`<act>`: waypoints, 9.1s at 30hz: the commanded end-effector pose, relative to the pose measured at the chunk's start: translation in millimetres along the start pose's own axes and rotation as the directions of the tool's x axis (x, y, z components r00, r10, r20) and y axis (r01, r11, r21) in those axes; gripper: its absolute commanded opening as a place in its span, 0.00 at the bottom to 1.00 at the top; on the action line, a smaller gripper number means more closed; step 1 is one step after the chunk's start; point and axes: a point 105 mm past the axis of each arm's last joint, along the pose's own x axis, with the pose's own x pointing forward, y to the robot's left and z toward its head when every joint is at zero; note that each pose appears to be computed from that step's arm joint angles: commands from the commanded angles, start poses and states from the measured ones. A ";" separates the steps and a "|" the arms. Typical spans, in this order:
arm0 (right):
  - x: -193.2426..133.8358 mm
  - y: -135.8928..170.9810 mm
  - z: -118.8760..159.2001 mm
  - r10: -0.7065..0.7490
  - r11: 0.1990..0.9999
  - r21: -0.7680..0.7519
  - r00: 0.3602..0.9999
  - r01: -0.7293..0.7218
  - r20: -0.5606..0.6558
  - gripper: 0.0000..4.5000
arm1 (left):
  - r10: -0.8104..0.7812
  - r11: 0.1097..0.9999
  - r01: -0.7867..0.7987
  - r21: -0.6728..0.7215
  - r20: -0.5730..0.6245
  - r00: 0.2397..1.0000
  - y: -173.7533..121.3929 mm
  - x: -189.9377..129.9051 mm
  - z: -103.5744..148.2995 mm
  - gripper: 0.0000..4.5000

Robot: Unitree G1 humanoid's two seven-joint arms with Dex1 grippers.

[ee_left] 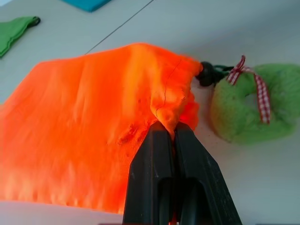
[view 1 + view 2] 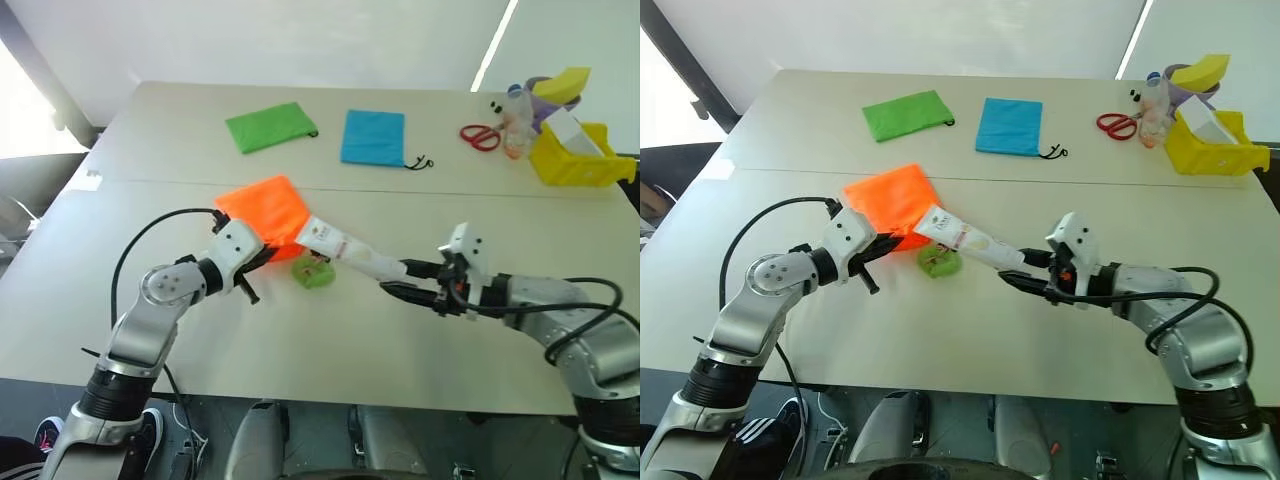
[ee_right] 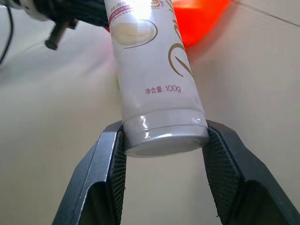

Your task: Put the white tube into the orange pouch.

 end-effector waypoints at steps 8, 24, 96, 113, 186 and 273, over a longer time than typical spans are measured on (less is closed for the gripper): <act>24.6 38.4 -11.0 0.104 0.994 -0.031 0.994 -0.105 -0.034 0.41 | -0.021 0.999 0.019 0.034 0.066 0.998 11.7 -11.0 32.4 0.00; 67.9 24.0 -2.5 -0.062 0.996 -0.061 0.998 0.064 0.033 0.41 | -0.064 0.998 0.063 0.030 0.034 0.997 0.2 -11.0 25.2 0.00; 163.9 57.2 64.5 0.107 0.993 0.030 0.988 -0.110 0.110 0.98 | -0.036 0.998 0.036 -0.054 0.001 0.999 -17.2 -6.5 1.9 0.00; 112.0 32.0 41.2 0.052 0.996 -0.076 0.998 -0.049 0.046 0.98 | -0.063 0.998 0.064 0.025 -0.048 0.997 0.4 -32.8 -19.1 0.00; 77.3 -8.8 34.4 -0.015 0.973 -0.230 0.997 0.033 0.079 0.00 | -0.302 0.944 0.308 -0.121 0.065 0.951 -7.2 -36.1 -7.8 0.53; 84.7 -35.0 44.4 -0.155 0.932 -0.308 0.977 0.194 0.146 0.00 | -0.729 0.554 0.780 0.290 -0.283 0.623 1.1 63.4 11.9 0.05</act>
